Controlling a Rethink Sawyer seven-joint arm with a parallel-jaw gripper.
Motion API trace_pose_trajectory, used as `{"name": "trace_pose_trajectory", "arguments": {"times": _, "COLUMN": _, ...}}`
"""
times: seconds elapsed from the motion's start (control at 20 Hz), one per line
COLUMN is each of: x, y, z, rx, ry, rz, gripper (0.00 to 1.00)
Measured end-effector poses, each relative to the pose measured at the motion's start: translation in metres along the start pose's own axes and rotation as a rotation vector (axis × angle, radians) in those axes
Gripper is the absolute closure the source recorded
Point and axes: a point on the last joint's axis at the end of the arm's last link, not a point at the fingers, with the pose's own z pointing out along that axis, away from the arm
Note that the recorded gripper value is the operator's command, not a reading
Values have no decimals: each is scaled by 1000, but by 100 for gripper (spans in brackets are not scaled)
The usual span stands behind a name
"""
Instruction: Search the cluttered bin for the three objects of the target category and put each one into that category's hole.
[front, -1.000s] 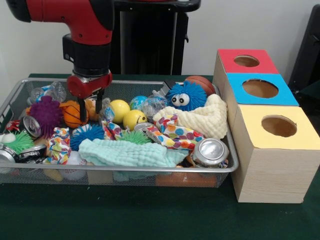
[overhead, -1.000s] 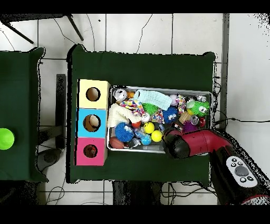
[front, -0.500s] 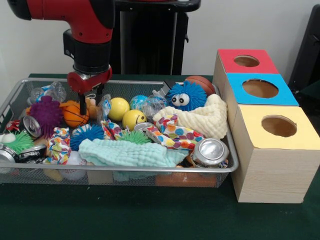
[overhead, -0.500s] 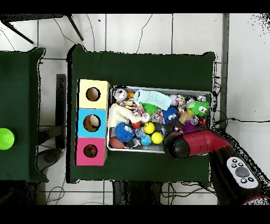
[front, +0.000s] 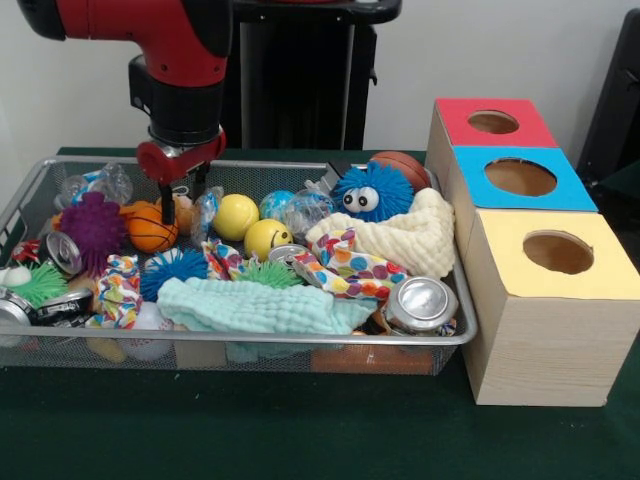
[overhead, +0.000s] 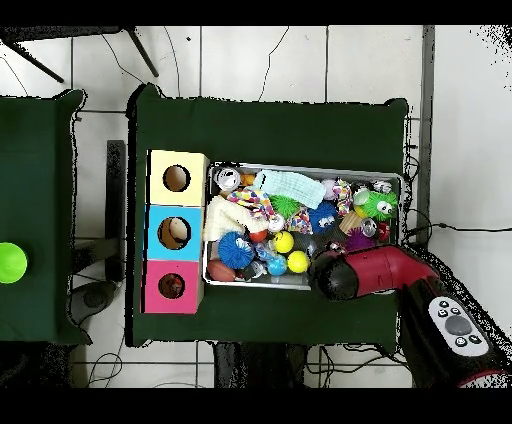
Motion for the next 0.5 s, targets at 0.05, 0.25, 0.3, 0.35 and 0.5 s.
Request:
{"name": "trace_pose_trajectory", "arguments": {"times": 0.05, "x": 0, "y": 0, "z": 0, "rx": 0, "ry": 0, "rz": -1, "gripper": 0}}
{"name": "trace_pose_trajectory", "arguments": {"times": 0.25, "x": -2, "y": 1, "z": 0, "rx": 0, "ry": 0, "rz": -4, "gripper": 0}}
{"name": "trace_pose_trajectory", "arguments": {"times": 0.3, "x": -3, "y": 1, "z": 0, "rx": 0, "ry": 0, "rz": -7, "gripper": 0}}
{"name": "trace_pose_trajectory", "arguments": {"times": 0.35, "x": -4, "y": 2, "z": -1, "rx": 0, "ry": 0, "rz": -9, "gripper": 0}}
{"name": "trace_pose_trajectory", "arguments": {"times": 0.5, "x": -6, "y": 3, "z": -3, "rx": 4, "ry": 7, "rz": -17, "gripper": 0}}
